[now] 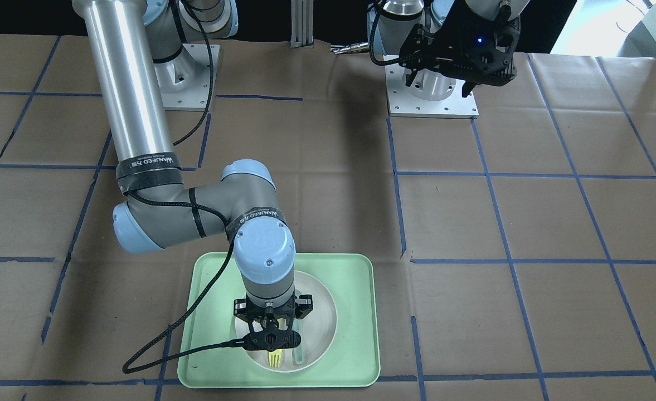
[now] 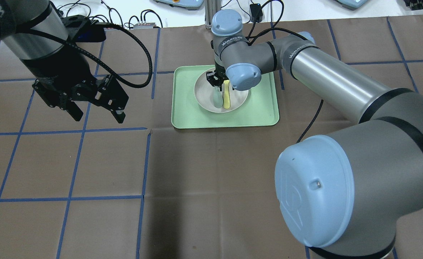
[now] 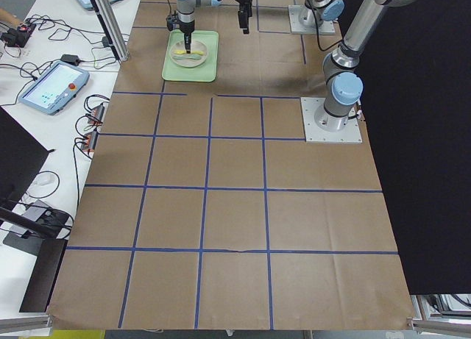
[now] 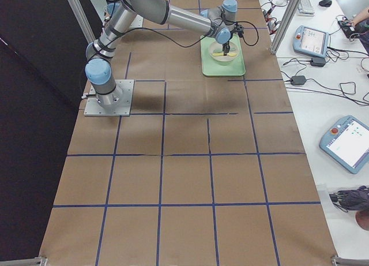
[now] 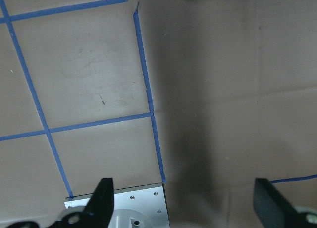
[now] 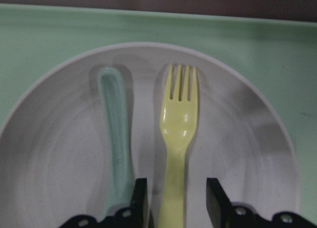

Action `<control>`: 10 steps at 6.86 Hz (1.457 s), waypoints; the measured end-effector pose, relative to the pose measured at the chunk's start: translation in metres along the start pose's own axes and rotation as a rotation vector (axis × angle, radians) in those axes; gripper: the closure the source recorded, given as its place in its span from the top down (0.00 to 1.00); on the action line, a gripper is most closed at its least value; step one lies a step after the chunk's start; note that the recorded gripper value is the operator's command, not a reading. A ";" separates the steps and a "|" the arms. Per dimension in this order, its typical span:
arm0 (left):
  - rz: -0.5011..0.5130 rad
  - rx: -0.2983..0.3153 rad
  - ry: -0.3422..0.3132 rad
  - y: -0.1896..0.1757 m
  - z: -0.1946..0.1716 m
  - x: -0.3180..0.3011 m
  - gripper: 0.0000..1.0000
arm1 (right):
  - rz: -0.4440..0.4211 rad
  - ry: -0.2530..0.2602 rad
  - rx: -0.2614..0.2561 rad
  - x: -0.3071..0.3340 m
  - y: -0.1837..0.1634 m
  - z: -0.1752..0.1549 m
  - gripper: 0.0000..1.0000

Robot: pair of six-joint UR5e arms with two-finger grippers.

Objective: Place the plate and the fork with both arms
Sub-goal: 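Lower the right gripper and close it on the yellow fork handle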

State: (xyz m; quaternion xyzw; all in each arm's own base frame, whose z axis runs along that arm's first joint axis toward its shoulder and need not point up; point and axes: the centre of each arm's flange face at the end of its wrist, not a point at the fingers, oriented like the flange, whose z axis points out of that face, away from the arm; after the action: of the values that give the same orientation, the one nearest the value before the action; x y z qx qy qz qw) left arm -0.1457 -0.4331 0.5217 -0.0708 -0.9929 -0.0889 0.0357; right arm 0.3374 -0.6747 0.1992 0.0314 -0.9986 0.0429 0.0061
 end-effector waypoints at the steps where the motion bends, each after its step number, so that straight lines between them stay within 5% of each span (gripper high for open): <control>1: 0.000 0.000 0.000 0.000 0.000 0.000 1.00 | -0.002 0.003 -0.001 -0.002 0.000 0.002 0.51; 5: 0.001 -0.001 0.004 -0.001 0.001 0.001 1.00 | -0.002 0.009 -0.014 -0.002 0.000 0.014 0.49; 10: 0.000 0.000 0.005 0.000 0.000 0.001 1.00 | -0.002 0.006 -0.010 -0.002 -0.002 0.012 0.23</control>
State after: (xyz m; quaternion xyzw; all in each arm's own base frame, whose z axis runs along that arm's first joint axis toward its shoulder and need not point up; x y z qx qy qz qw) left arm -0.1464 -0.4333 0.5213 -0.0708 -0.9928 -0.0892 0.0382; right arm 0.3397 -0.6779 0.1874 0.0323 -0.9987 0.0379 0.0095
